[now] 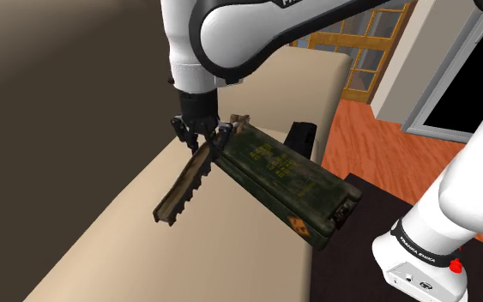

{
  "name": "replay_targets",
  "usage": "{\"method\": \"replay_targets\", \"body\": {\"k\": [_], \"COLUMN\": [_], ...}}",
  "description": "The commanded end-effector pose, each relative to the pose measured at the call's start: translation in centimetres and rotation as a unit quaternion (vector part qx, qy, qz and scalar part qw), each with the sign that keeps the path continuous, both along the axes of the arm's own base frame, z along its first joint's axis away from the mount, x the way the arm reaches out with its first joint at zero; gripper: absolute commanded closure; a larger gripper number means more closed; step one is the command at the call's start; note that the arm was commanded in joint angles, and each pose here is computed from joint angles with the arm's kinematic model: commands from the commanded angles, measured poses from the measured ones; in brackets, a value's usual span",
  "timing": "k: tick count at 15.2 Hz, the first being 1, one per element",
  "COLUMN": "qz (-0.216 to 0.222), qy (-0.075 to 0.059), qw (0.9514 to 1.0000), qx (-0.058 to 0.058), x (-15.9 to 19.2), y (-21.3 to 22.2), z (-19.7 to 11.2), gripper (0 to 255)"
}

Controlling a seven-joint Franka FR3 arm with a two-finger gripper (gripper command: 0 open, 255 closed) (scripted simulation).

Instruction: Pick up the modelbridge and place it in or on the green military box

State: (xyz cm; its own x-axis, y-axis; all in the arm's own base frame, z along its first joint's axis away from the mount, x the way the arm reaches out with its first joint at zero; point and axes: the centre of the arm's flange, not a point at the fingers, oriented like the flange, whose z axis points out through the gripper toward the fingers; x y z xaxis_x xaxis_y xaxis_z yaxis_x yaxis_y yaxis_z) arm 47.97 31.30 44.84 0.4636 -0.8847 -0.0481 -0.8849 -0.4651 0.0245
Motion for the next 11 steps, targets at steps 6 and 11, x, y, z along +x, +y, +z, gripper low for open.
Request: {"method": "replay_targets", "body": {"k": [6,11], "qz": [0.000,0.000], "qy": [0.000,0.000], "qw": [1.0000,1.0000], "qx": [0.001,0.001], "x": [-2.7,-4.9], "y": [-8.6,-14.8], "z": [0.8,1.2], "gripper": [255,255]}}
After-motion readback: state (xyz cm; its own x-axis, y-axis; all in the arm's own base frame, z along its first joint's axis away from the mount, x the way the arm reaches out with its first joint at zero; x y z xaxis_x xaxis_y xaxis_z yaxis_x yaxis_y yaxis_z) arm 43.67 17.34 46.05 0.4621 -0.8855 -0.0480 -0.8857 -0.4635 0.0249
